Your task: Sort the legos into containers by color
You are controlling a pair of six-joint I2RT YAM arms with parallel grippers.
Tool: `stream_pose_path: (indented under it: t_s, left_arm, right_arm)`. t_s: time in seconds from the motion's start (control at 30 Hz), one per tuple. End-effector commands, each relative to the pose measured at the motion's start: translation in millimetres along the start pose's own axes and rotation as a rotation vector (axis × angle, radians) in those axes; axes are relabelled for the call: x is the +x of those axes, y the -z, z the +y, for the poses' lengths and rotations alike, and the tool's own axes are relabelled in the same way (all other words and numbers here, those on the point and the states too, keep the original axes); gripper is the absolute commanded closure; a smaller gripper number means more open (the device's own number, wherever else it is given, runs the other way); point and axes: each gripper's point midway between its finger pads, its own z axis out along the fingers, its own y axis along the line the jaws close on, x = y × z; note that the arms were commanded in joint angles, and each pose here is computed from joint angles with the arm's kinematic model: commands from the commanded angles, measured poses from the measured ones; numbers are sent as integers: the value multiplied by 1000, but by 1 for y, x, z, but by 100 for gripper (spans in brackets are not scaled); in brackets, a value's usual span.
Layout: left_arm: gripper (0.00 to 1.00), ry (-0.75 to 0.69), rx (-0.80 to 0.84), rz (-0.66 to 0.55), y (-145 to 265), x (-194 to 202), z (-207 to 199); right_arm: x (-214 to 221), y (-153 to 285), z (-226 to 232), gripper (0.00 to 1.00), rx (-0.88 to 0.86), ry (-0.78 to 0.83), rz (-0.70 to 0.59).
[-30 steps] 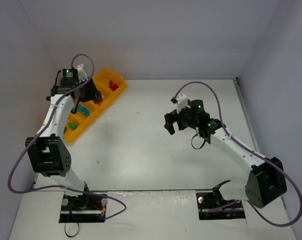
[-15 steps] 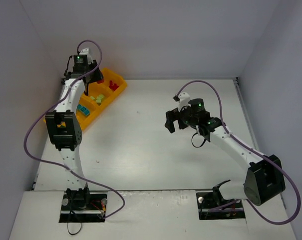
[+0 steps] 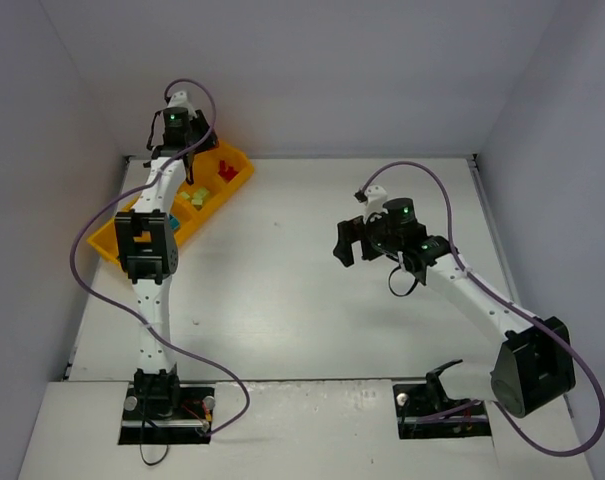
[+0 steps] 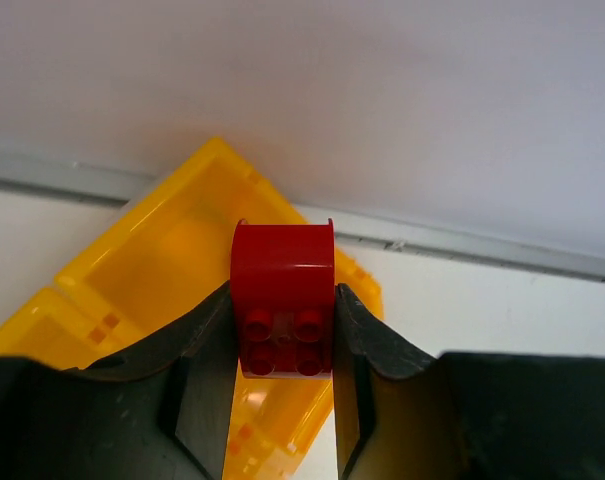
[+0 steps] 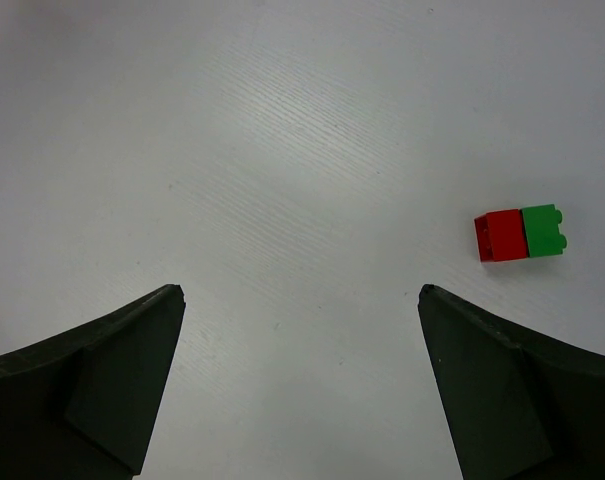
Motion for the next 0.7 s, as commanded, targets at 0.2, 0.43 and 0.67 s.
stream_pose_path:
  t_s: [0.2,0.43,0.67]
  left_arm:
    - [49,8,70,-146,-6,-49,-31]
    - [45,8,62,-139,-1,-49,-31]
    - [45,20,164,-106,41,-58,-68]
  right_arm:
    - [-11,17,-7,0,42,-41,-57]
    - [-12,17,-12,2,52,-45,-55]
    - [1,11,-51,44,197,-159,-13]
